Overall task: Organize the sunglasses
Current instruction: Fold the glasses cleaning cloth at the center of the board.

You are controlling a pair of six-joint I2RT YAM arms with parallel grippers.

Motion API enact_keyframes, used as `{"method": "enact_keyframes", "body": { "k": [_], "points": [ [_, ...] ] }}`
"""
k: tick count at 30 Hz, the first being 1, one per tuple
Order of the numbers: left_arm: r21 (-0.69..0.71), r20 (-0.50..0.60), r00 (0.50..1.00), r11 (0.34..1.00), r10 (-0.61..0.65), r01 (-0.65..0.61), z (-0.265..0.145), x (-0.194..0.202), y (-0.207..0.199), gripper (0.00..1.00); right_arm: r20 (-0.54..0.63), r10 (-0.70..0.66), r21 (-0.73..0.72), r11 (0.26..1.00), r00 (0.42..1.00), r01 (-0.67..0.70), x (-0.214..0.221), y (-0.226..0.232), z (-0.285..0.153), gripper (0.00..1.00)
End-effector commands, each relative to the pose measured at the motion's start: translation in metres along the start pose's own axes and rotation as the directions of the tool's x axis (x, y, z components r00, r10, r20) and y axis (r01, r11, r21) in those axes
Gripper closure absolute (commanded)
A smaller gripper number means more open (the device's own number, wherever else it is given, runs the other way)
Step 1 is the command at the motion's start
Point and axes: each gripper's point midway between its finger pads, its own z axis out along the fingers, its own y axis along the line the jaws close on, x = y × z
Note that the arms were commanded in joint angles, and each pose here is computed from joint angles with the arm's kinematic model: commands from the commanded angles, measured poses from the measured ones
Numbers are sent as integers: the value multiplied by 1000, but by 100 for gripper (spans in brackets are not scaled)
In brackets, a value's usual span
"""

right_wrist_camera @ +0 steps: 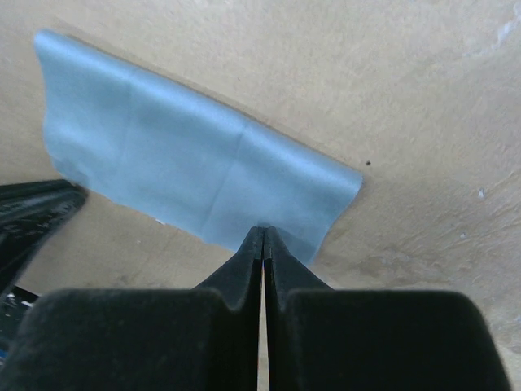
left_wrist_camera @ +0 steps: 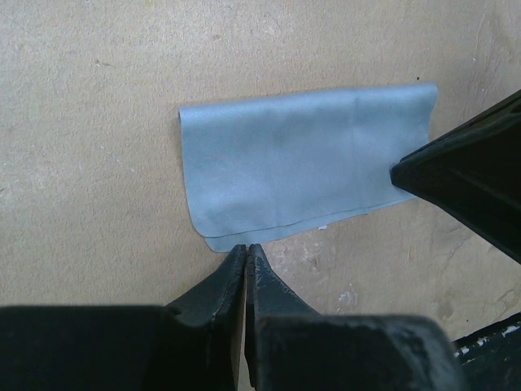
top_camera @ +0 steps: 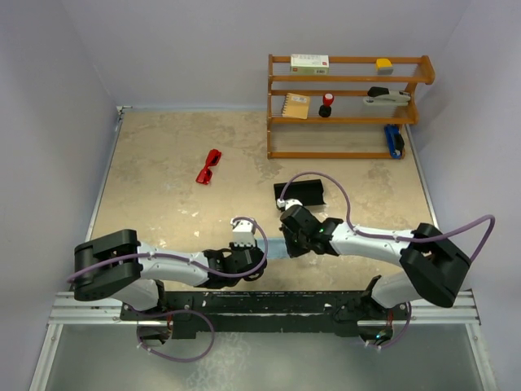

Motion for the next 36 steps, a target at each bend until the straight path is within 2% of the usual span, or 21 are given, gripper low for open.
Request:
{"method": "enact_keyframes", "body": {
  "k": [1,9,19,29,36],
  "points": [
    [-33,-13,1000,999,24,-24,1,8,12,100,-38,-12,12,1000,999,12,18,-7,2,100],
    [-38,-19,999,999,26,-26,1,11,14,100,-102,-13,57,998,995,19,42,-23,-1,100],
    [-47,-11,1000,999,27,-28,-1,9,17,100,-111,-17,78,997,994,26,49,-30,-3,100],
    [-59,78,995,996,69,-65,-18,-34,-3,100,-98,-5,62,998,995,11,45,-25,2,100],
    [-74,123,989,994,86,-77,-11,-58,-14,100,-87,0,59,998,996,5,44,-24,4,100]
  ]
}}
